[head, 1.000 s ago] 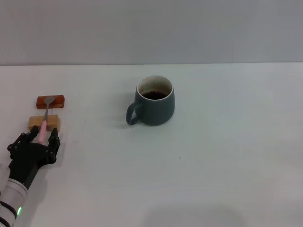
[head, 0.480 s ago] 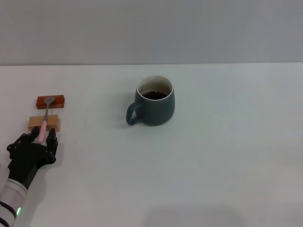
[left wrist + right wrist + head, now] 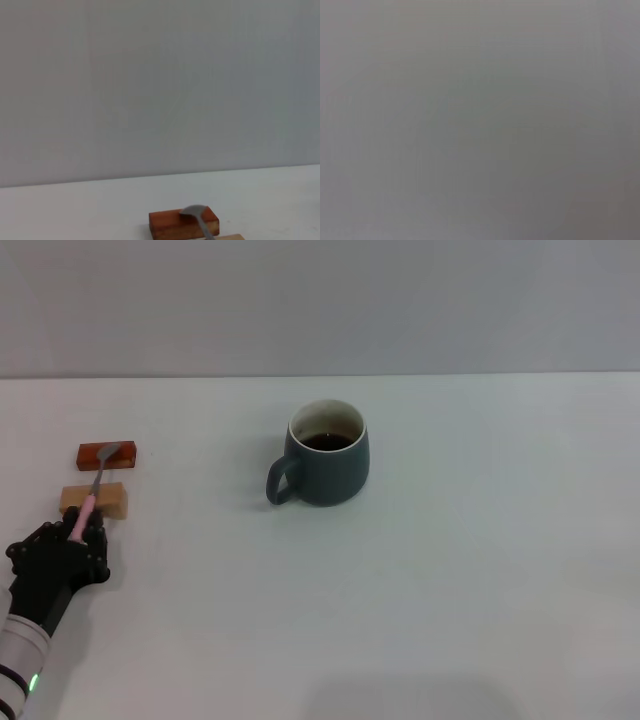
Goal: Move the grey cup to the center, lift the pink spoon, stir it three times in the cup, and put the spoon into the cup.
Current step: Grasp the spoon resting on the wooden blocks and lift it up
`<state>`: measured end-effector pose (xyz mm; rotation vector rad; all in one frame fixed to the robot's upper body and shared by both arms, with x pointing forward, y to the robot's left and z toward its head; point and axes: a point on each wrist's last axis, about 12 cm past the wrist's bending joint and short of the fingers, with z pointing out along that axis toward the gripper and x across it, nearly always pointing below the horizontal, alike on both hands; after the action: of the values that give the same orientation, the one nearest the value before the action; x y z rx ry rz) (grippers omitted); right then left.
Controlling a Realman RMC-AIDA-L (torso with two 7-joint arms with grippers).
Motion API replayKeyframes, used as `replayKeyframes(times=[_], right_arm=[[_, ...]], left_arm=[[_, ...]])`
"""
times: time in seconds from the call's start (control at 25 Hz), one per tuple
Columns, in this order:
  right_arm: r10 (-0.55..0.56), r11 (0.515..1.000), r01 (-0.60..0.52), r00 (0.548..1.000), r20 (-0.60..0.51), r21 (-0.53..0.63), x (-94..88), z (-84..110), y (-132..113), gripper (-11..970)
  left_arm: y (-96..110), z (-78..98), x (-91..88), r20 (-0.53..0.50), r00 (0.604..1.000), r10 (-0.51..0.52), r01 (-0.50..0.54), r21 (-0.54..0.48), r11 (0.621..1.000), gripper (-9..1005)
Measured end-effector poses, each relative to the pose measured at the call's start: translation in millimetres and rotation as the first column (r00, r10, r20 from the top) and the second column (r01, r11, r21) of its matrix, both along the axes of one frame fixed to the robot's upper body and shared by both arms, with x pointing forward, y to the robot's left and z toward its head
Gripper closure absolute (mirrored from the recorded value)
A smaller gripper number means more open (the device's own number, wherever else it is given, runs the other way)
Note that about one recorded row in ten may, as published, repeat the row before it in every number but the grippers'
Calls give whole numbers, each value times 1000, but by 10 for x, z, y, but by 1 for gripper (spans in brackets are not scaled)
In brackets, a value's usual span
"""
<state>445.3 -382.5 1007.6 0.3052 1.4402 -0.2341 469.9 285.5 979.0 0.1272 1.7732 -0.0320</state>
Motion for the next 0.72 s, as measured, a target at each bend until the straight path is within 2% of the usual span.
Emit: replayKeyframes(times=[0.52,0.72], right_arm=[[9,1000,-9,1000,8,7,-46,-10,33,141],[9,1000,-9,1000,7,7,-58,-14,33,142]], left_arm=[[-20,1,-25,5,1000,-11,11,4,1000,819],[-24,35,-22,33,999,-18,18,4,1000,818]])
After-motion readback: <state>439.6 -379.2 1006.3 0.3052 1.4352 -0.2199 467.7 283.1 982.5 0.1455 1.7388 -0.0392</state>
